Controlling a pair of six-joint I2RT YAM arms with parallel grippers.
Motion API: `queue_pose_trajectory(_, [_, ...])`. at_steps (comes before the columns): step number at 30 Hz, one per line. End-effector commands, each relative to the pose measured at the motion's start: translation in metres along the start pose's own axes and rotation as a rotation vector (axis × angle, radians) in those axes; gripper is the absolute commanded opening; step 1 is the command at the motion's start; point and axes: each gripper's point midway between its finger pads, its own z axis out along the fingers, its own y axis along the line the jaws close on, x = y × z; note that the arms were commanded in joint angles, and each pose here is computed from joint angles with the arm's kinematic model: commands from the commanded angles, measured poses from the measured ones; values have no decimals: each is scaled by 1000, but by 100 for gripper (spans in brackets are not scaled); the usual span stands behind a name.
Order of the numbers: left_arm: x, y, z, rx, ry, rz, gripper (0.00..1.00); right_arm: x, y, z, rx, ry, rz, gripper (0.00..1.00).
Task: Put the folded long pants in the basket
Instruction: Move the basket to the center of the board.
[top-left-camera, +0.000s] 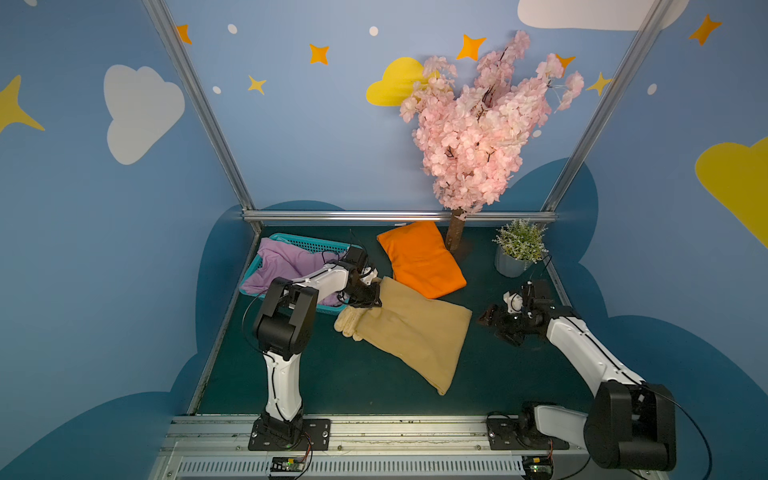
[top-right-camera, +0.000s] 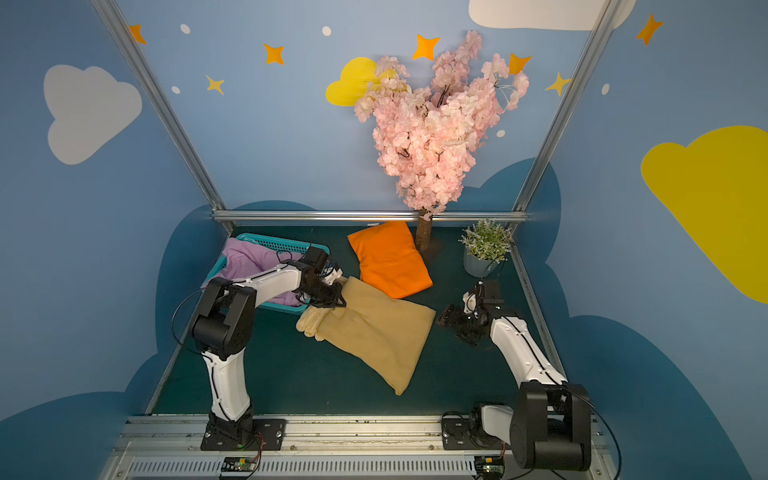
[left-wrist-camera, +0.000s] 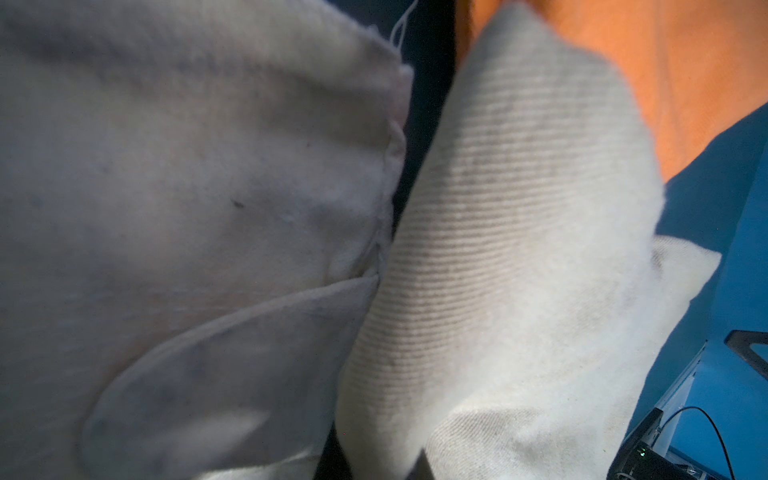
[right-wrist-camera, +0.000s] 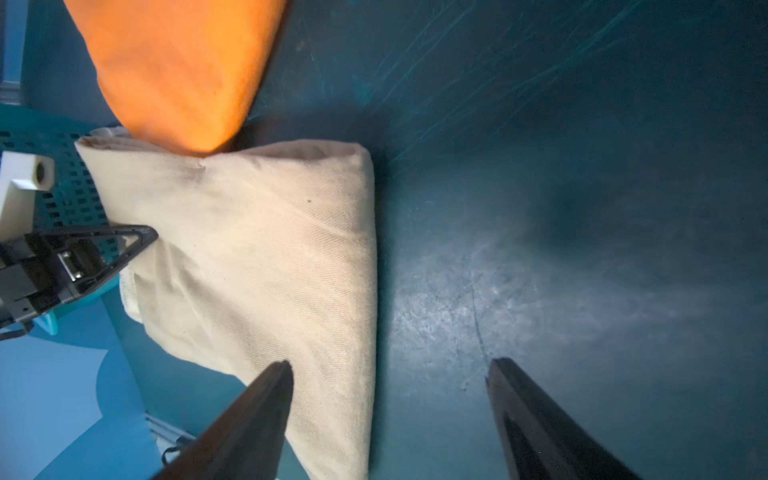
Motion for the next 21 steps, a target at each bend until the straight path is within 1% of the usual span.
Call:
queue_pose_trajectory(1, [-5,25,-2,-83,-23,-38,2,8,6,13,-87,47,29,78])
queue_pose_trajectory(3, [-5,25,-2,-81,-23,-39,2,19,2,23,-106,84,51,76])
queue_pose_trajectory(9, [-4,25,0,-76,-20,-42,3,34,5,44,-194,151,89,70])
queue_pose_trajectory(16, [-4,25,1,-77,-16,-42,2,44,10,57,-235,203,103,64])
queue_pose_trajectory(21, [-4,25,1,-74,-17,-42,3,49,17,63,-242,236,87,59])
